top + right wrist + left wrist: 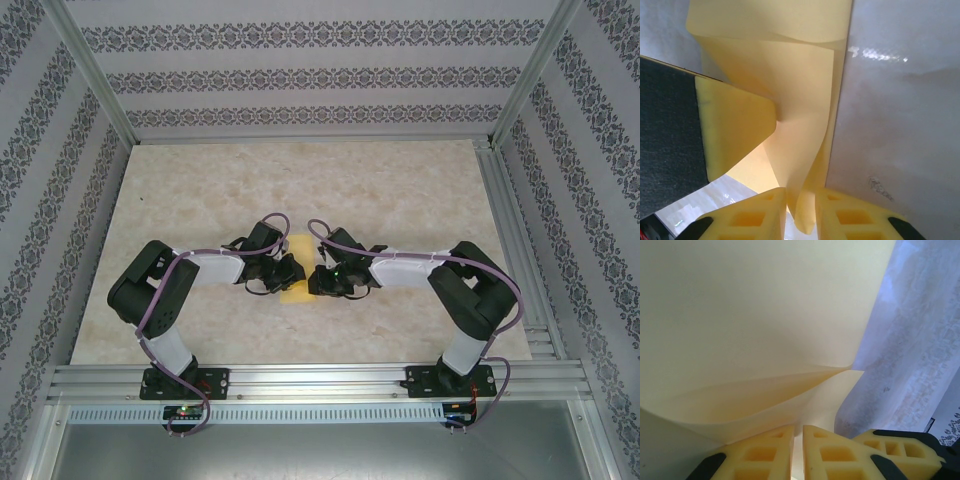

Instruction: Fold a paper plane with a square sheet of paper (pick it up from the middle)

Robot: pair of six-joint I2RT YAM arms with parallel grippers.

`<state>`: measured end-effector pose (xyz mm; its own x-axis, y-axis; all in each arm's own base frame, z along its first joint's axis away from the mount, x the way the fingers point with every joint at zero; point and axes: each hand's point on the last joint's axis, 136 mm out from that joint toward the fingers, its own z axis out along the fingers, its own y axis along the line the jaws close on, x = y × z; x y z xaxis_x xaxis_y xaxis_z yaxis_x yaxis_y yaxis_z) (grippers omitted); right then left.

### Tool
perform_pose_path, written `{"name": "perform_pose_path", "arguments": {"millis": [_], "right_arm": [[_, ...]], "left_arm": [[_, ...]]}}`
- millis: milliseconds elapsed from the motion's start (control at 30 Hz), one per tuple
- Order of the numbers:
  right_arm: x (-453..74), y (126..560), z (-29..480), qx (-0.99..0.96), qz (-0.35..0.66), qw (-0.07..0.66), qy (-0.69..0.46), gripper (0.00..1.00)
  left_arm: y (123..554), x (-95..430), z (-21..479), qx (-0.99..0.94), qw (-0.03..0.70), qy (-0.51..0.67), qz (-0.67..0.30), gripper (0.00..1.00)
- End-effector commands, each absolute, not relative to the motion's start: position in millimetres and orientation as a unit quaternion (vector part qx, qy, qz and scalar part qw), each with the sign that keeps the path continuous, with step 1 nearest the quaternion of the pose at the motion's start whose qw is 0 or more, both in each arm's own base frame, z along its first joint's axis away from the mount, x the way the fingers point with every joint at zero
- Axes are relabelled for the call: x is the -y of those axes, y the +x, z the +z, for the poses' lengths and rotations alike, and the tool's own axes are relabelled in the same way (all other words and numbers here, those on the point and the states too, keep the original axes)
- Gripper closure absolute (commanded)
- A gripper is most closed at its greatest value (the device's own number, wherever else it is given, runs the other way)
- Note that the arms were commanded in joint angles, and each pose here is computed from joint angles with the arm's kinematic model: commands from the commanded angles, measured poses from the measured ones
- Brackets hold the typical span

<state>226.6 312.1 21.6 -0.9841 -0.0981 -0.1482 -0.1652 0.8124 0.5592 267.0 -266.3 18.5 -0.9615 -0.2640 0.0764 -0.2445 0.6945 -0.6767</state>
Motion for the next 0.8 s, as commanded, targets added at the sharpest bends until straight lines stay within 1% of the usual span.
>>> {"name": "perform_pose_path", "arguments": {"millis": [0,133,400,500,633,767], "right_arm": [[-324.7,232.5,29.4,-0.942,0.32,0.064,-0.077,0.8],[-323.4,233.5,27.0,-0.943,0.317,0.064,-0.075,0.83],[-316.2,235.6,19.6,-0.947,0.309,0.062,-0.061,0.93],[-313.0,235.6,16.1,-0.949,0.305,0.061,-0.056,0.93],[-310.7,234.9,13.6,-0.95,0.302,0.059,-0.053,0.92],[-307.4,234.8,9.0,-0.953,0.295,0.054,-0.048,0.92]], "left_arm": [[267.4,258.7,13.7,-0.928,0.021,-0.153,-0.34,0.85],[268.2,259.2,14.7,-0.927,0.022,-0.153,-0.341,0.85],[270.3,260.1,19.2,-0.926,0.027,-0.151,-0.344,0.85],[273.9,263.5,26.2,-0.923,0.036,-0.143,-0.355,0.82],[280.3,269.9,40.8,-0.916,0.054,-0.128,-0.377,0.75],[283.3,272.1,48.3,-0.914,0.064,-0.117,-0.384,0.71]]}}
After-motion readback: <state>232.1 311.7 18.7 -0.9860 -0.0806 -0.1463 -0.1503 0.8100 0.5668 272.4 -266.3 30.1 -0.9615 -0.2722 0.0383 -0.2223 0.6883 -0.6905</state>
